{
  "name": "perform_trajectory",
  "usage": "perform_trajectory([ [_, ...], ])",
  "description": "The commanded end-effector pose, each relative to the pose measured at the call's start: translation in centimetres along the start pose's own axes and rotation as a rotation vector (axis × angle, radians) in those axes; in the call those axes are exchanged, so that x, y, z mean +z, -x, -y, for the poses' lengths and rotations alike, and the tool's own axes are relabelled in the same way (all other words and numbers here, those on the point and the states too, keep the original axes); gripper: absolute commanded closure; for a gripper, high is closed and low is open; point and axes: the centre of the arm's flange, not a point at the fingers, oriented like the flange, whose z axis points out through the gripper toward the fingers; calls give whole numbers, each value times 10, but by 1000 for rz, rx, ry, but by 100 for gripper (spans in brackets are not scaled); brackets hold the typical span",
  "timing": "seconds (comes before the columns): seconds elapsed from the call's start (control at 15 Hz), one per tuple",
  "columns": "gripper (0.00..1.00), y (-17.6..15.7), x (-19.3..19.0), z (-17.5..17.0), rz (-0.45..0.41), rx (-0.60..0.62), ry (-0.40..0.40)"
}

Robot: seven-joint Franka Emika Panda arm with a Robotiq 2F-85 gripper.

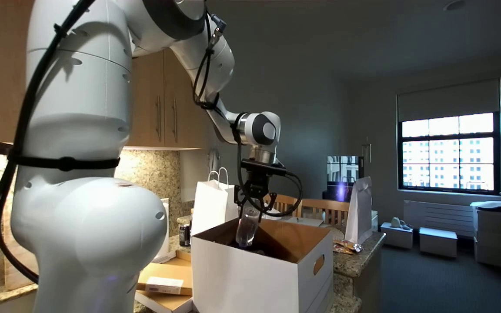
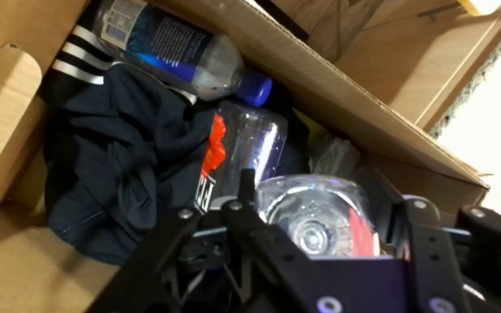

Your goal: Remove smaller box and three bottles from the bigger box and you put them on the table

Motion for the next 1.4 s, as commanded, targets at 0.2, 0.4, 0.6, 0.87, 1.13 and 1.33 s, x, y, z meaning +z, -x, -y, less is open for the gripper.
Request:
perform_trajectory([
  [0.2,64,37,-61,13,-267,-12,-77],
  [0.4,64,43,-79,24,-320,-38,-73],
  [0.6,64,41,-78,43,-309,-75,-67],
  [0.87,64,17,-58,78,-299,-92,-80],
  [1.13,64,-19,-17,153,-314,-149,-48],
  [1.33,64,-49,18,214,-332,-163,8],
])
